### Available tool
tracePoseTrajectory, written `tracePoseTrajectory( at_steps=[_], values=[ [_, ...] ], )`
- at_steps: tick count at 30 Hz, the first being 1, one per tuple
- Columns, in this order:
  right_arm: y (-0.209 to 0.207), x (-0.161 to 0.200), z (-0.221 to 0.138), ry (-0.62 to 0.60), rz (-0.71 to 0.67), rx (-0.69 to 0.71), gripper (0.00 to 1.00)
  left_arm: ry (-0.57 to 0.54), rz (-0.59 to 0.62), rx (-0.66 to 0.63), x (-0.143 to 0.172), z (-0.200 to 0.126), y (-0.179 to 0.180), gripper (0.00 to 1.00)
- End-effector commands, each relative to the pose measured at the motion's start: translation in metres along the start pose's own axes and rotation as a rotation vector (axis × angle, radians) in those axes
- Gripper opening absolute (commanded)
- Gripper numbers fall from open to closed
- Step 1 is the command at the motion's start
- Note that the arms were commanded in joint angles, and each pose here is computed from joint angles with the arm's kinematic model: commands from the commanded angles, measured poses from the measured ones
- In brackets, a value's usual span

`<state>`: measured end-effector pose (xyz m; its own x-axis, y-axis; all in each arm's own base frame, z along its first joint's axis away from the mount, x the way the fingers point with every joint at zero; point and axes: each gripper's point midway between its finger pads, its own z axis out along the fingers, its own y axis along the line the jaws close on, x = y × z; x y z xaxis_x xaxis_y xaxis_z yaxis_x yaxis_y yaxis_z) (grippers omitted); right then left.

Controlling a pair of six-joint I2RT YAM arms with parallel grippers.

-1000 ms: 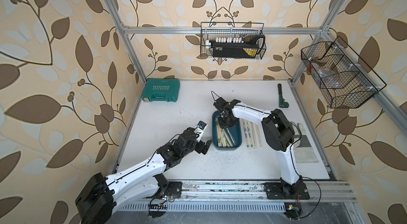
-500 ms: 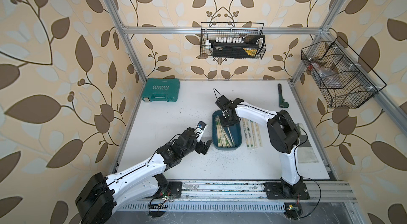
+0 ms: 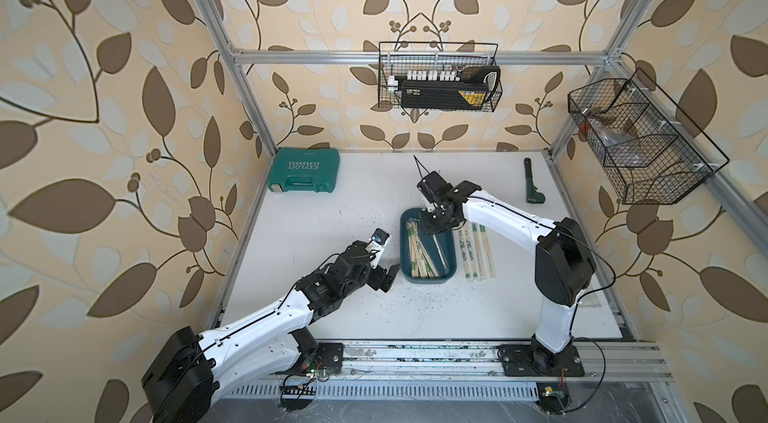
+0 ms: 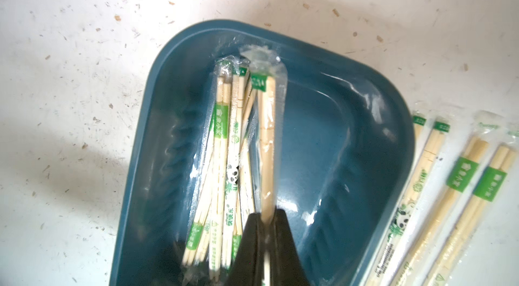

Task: Take the paired disposable chopsticks out of the storage box
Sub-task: Place the paired disposable chopsticks at the center of the board.

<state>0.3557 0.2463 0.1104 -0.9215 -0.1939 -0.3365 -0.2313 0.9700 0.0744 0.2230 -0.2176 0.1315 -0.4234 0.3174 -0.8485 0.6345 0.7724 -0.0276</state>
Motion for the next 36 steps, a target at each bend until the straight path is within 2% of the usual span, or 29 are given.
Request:
tracePoseTrajectory(
  at_steps=[1,7,11,16,20,28,31,36],
  values=[
    [-0.014,-0.002,-0.026,-0.028,0.027,0.0,0.06,-0.074,0.009,0.01,-0.023,-0.009,-0.003,0.99],
    [-0.048,-0.002,-0.058,-0.076,0.091,0.008,0.06,-0.067,0.01,0.016,-0.023,-0.007,-0.005,0.99],
    [-0.102,0.003,-0.071,-0.075,0.173,0.079,0.06,-0.061,0.01,0.016,-0.022,-0.006,-0.005,0.99],
    [-0.179,0.025,-0.06,-0.008,0.278,0.217,0.07,-0.07,0.009,0.02,-0.023,-0.008,-0.005,0.99],
    [-0.215,0.038,-0.043,0.032,0.279,0.357,0.07,-0.064,0.01,0.024,-0.022,-0.006,-0.006,0.99],
    [-0.236,0.062,0.01,0.157,0.225,0.469,0.05,-0.06,0.01,0.023,-0.021,-0.006,-0.006,0.99],
    [-0.228,0.065,0.025,0.171,0.232,0.415,0.05,-0.064,0.011,0.025,-0.022,-0.006,-0.006,0.99],
    [-0.223,0.062,0.029,0.149,0.24,0.375,0.07,-0.064,0.011,0.028,-0.022,-0.006,-0.007,0.99]
  ],
)
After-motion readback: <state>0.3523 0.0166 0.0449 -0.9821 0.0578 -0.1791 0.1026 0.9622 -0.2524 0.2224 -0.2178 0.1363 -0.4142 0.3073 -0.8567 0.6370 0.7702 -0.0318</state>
